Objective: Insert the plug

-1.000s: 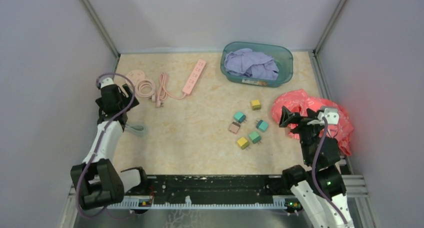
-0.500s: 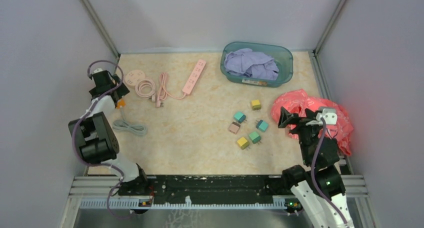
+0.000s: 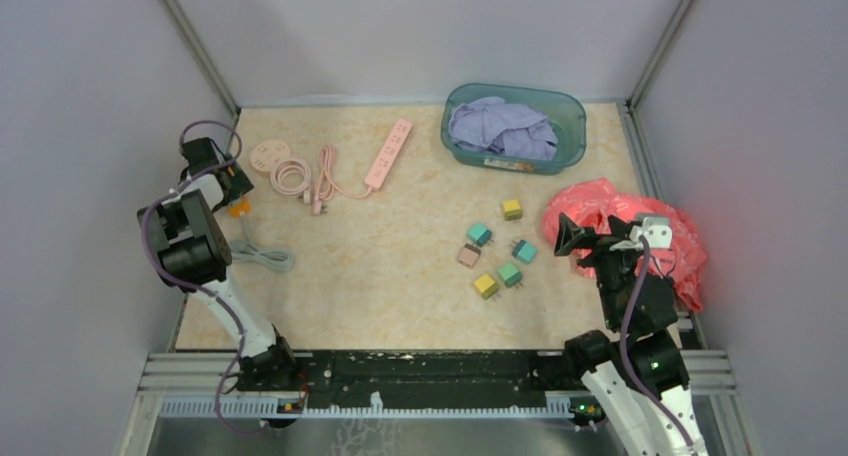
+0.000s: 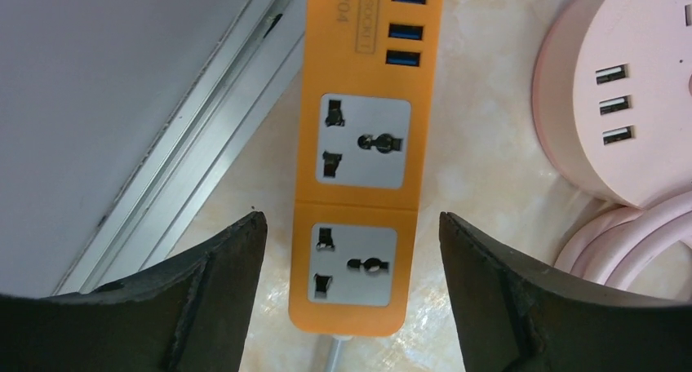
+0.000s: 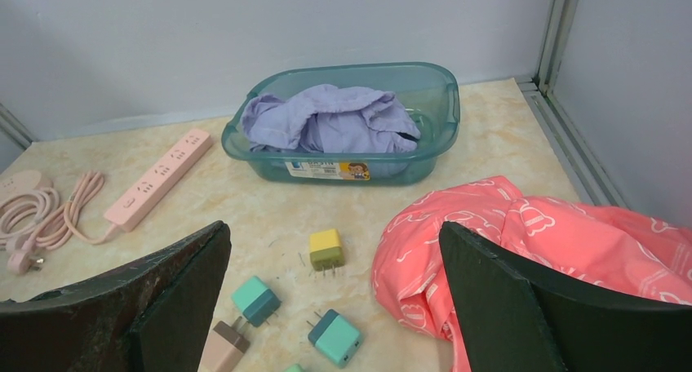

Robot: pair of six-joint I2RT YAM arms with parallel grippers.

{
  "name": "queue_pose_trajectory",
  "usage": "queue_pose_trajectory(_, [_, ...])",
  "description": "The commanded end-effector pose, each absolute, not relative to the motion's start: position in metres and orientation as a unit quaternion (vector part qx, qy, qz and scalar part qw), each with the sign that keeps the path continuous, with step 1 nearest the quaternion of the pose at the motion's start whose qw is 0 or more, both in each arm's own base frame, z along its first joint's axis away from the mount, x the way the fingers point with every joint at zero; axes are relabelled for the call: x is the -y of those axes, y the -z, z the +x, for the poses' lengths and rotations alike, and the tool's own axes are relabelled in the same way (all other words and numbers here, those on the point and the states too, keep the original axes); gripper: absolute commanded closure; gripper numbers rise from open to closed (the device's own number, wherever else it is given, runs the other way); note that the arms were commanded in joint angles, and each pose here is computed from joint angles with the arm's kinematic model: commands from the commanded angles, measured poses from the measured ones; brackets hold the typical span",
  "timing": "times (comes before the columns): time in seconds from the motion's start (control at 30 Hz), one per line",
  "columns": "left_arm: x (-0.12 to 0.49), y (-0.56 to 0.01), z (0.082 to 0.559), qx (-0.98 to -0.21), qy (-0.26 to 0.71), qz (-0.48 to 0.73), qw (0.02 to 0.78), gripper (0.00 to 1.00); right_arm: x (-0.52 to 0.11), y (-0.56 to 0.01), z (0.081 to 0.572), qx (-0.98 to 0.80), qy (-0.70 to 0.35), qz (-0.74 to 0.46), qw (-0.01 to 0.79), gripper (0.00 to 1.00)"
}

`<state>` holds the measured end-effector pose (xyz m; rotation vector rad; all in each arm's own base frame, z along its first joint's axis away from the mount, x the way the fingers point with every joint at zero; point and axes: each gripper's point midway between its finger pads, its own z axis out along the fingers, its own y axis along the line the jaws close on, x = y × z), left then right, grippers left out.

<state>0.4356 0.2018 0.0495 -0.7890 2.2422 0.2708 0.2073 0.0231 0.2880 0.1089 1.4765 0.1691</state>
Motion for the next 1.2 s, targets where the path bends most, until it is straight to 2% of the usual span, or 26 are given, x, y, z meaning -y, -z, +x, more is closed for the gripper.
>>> queue_pose_trajectory(0.0, [-0.2, -0.044, 0.447, -0.885, -0.084, -0.285, 0.358, 0.19, -0.027, -0.302, 0.207, -0.654, -0.086, 0.04, 0.751, 0.01])
queue_pose_trajectory(0.3, [-0.194, -0.035, 0.451, -0.902, -0.064, -0.255, 0.342, 0.48, -0.028, -0.302, 0.207, -0.655, -0.088, 0.037, 0.749, 0.01])
queue_pose_trajectory(0.37, [-0.194, -0.036, 0.45, -0.904, -0.067, -0.25, 0.341, 0.59, -0.029, -0.302, 0.208, -0.655, -0.089, 0.037, 0.75, 0.01])
queue_pose_trajectory(0.5, [-0.193, -0.051, 0.45, -0.903, -0.068, -0.237, 0.351, 0.75, -0.03, -0.302, 0.208, -0.656, -0.09, 0.034, 0.748, 0.01])
queue_pose_trajectory(0.8, [-0.176, -0.141, 0.461, -0.876, -0.044, -0.161, 0.453, 0.78, -0.032, -0.302, 0.207, -0.657, -0.095, 0.03, 0.748, 0.01])
queue_pose_trajectory(0.93, [-0.165, -0.177, 0.465, -0.862, -0.029, -0.123, 0.491, 0.85, -0.034, -0.301, 0.207, -0.657, -0.098, 0.027, 0.747, 0.01])
queue_pose_trajectory(1.17, [-0.112, -0.226, 0.472, -0.836, 0.04, -0.021, 0.547, 0.9, -0.035, -0.3, 0.207, -0.659, -0.1, 0.022, 0.745, 0.01])
